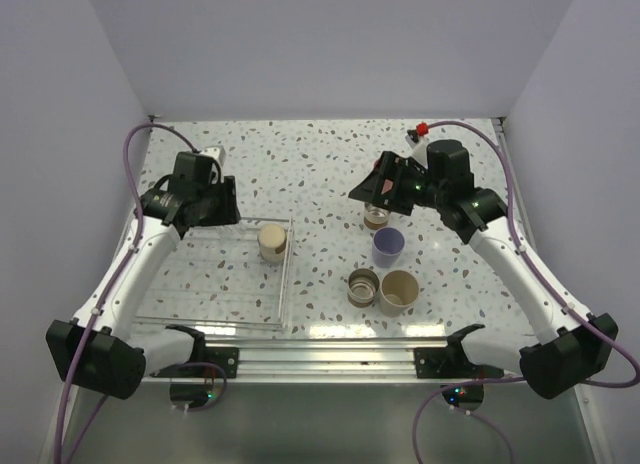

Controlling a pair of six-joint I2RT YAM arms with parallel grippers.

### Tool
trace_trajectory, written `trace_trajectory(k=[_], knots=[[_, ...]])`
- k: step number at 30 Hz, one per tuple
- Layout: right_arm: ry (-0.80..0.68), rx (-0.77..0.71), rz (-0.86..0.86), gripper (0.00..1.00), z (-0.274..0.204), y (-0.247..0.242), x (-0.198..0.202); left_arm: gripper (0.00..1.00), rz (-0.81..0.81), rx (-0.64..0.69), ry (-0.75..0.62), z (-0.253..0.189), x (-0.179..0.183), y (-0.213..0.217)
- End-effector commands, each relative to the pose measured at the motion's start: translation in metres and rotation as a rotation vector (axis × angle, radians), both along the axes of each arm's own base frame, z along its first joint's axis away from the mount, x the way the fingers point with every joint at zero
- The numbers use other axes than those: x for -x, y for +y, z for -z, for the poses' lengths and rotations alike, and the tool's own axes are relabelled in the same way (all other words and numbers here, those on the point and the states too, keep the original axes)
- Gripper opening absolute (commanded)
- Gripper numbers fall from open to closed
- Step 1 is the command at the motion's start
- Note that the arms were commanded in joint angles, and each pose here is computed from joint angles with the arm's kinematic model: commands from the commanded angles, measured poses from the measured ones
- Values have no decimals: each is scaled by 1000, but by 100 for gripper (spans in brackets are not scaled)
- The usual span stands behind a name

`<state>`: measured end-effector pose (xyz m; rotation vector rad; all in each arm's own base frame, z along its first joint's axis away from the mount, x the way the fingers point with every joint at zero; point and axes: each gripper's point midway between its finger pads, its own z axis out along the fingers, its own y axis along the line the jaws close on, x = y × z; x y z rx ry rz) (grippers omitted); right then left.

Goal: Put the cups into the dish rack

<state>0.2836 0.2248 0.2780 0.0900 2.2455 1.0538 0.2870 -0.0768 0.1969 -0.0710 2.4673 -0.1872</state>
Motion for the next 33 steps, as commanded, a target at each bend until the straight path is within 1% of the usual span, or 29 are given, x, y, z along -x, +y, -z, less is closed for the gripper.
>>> trace_trajectory(k=[1,5,11,18,20,21,23,24,25,26,27,29,30,32,33], knots=[[-52,8,-26,82,-8,1,7,0,-24,55,-90,2,-7,-6],[-66,5,-44,82,-11,4,10,0,-46,68,-72,30,-6,-7],[-75,14,-59,84,-10,6,14,0,-57,66,-65,57,-9,-7],[-87,26,-73,85,-10,8,15,0,-91,60,-107,64,-17,-3],[-88,24,-77,85,-10,10,15,1,-108,41,-112,67,-17,0],[-93,21,-81,85,-12,11,15,6,-114,36,-120,66,-17,1],[-95,20,-84,85,-12,12,15,9,-117,19,-128,67,-18,2],[-95,22,-84,85,-11,12,14,16,-115,16,-131,67,-18,2],[-95,22,-85,85,-11,12,14,21,-111,15,-131,68,-19,1],[-94,22,-85,85,-11,12,14,27,-106,15,-133,68,-20,0],[-96,20,-86,85,-11,13,13,39,-102,10,-130,69,-20,0],[-99,19,-88,85,-11,14,13,48,-93,7,-127,71,-20,-2],[-103,17,-86,85,-13,13,12,54,-93,4,-122,74,-19,-2],[-107,17,-88,85,-14,14,12,61,-92,5,-128,73,-20,-2],[-109,19,-88,85,-14,14,12,66,-91,5,-131,72,-20,-2]])
